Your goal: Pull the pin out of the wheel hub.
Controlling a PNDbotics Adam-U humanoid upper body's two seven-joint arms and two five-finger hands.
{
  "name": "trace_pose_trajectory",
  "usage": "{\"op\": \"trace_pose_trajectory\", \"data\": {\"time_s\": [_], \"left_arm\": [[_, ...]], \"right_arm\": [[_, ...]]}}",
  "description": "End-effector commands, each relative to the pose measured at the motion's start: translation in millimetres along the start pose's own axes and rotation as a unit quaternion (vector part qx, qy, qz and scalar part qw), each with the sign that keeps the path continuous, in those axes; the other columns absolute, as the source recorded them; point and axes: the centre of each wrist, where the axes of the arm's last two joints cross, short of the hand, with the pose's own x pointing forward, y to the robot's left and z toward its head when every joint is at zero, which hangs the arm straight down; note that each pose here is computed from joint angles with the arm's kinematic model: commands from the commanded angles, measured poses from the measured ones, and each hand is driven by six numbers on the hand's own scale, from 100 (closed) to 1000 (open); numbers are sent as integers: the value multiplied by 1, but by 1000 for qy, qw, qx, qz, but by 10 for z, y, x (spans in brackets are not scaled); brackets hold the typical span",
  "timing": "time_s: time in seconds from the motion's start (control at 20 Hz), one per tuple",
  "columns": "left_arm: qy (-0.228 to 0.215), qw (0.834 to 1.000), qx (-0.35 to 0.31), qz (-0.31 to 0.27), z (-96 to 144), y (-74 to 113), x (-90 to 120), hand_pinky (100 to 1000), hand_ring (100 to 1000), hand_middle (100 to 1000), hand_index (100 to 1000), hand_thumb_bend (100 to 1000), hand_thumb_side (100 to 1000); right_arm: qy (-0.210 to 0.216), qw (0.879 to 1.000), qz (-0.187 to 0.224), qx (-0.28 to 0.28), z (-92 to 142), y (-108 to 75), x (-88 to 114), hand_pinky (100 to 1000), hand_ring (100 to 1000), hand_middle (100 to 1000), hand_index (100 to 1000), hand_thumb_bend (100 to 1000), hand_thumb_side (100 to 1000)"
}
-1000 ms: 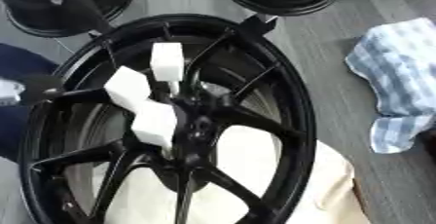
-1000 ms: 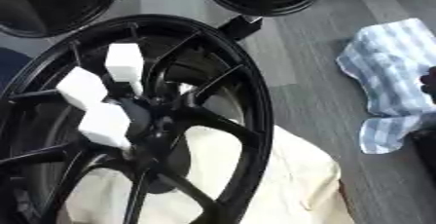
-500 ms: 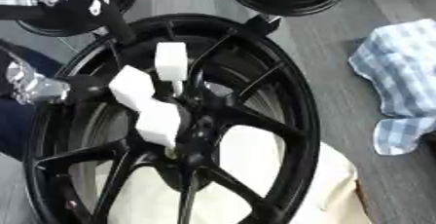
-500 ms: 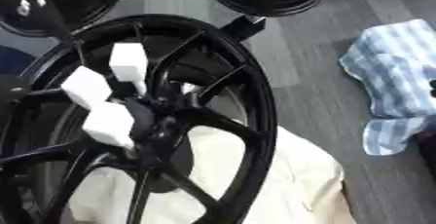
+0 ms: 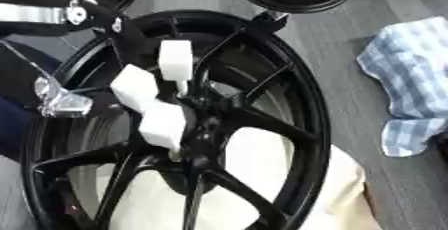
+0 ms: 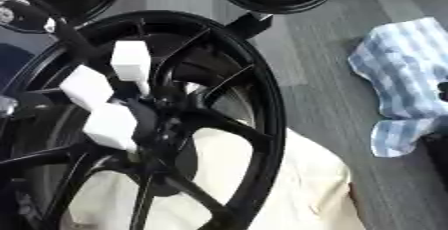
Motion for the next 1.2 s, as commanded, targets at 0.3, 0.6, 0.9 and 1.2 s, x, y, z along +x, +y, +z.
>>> {"op": "trace_pose_trajectory", "data": {"time_s": [0.3, 0.6, 0.9, 1.2], "left_arm": [[27, 1000, -2, -6, 23, 37, 35, 901, 830, 773, 879, 369, 516], [32, 999, -1, -5, 11, 24, 31, 913, 855, 811, 882, 369, 511], [38, 999, -2, 0, 1, 8, 27, 907, 849, 802, 884, 363, 505], [47, 999, -5, 4, -7, -11, 19, 901, 843, 795, 882, 354, 483]], "right_arm": [[-9, 1000, 1, 7, -35, 1, 54, 725, 700, 643, 536, 382, 379], [-9, 1000, -1, 7, -34, 12, 48, 725, 699, 642, 534, 382, 380], [-9, 1000, -3, 7, -34, 26, 43, 725, 698, 639, 534, 382, 381], [-9, 1000, -5, 7, -35, 37, 40, 725, 698, 639, 533, 382, 382]]}}
